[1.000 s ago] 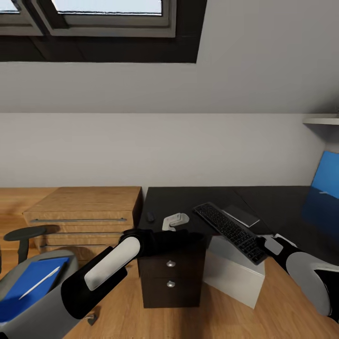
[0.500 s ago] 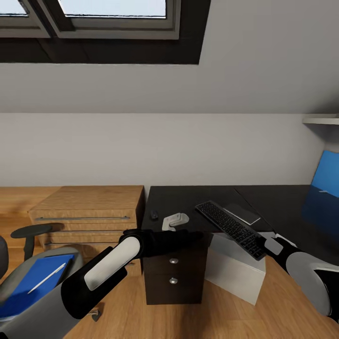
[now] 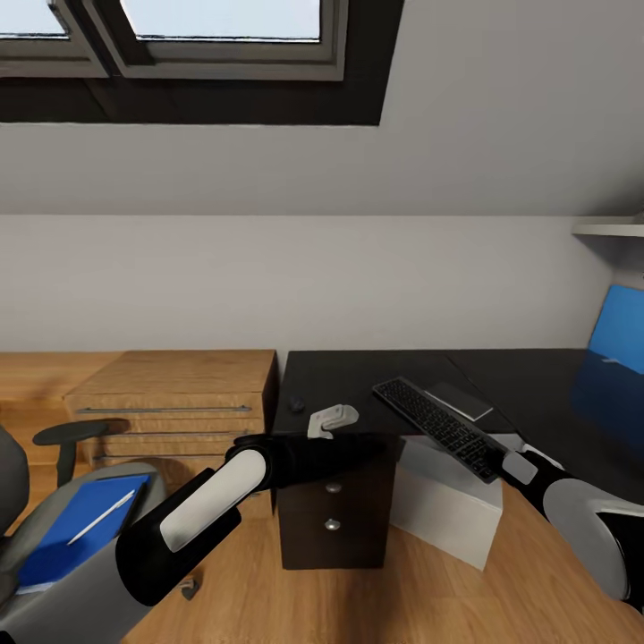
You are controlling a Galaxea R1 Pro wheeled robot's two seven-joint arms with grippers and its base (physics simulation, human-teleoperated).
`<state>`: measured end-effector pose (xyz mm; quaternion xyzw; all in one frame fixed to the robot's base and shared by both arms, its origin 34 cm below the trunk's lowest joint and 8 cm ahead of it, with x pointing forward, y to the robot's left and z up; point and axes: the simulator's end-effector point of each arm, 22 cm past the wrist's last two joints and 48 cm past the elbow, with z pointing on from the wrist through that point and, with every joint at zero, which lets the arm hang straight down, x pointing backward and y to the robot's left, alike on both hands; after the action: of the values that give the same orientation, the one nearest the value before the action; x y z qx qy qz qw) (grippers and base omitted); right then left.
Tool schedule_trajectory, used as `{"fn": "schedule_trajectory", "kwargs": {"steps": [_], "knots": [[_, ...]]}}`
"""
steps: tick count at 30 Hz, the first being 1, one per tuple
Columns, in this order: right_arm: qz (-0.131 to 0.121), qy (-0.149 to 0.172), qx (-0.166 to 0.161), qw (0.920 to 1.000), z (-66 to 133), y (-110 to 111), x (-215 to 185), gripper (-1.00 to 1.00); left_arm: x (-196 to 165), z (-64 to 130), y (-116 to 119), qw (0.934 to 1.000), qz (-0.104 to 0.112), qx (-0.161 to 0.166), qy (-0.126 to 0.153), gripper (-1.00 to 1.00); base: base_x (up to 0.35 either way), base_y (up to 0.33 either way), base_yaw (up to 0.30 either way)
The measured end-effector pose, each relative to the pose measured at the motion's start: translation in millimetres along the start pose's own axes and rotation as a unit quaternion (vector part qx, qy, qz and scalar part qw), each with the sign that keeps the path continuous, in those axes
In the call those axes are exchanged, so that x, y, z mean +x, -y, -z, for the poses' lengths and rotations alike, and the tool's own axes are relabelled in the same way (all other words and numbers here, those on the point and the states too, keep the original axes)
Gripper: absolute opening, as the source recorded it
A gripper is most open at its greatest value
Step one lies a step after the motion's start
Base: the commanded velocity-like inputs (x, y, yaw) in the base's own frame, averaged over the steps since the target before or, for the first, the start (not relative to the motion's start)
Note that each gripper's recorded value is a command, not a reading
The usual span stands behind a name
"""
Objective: In the bedroom, organize the workspace by keeping the computer under the desk, ensuring the monitor is on the desk, placing the keyboard on the desk next to the monitor, placing the mouse on the desk next to the keyboard, moving the folder from the swivel chair onto the desk next to the mouse, stacking the notebook on top of the folder with the pen on top of the notebook, and positioning the swivel chair next to the desk.
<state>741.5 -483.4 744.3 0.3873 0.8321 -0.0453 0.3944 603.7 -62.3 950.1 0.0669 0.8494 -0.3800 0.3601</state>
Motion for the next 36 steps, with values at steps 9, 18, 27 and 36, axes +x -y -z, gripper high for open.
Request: {"fn": "schedule_trajectory", "kwargs": {"steps": [9, 18, 27, 36], "knots": [[-0.006, 0.018, -0.002, 0.9998, 0.5, -1.2, -7.7, 1.0, 0.9, -4.6, -12.2, 0.9999, 0.007, -0.014, -0.003, 1.0, -0.021, 0.007, 0.0], [-0.008, 0.026, -0.006, 0.9996, 0.7, -2.7, -12.1, 1.0, 0.4, -5.2, -14.3, 0.9998, 0.009, -0.016, -0.002, 1.0, 0.0, 0.0, 0.0], [-0.013, 0.06, -0.042, 0.9973, 2.4, -17.0, -27.7, 1.0, 0.4, -5.3, -14.6, 0.9998, 0.009, -0.016, -0.002, 1.0, 0.0, 0.0, 0.0], [-0.013, 0.093, -0.046, 0.9945, 3.2, -15.6, -35.8, 1.0, -0.1, -5.4, -15.2, 0.9998, 0.007, -0.017, -0.001, 1.0, 0.0, 0.0, 0.0]]}}
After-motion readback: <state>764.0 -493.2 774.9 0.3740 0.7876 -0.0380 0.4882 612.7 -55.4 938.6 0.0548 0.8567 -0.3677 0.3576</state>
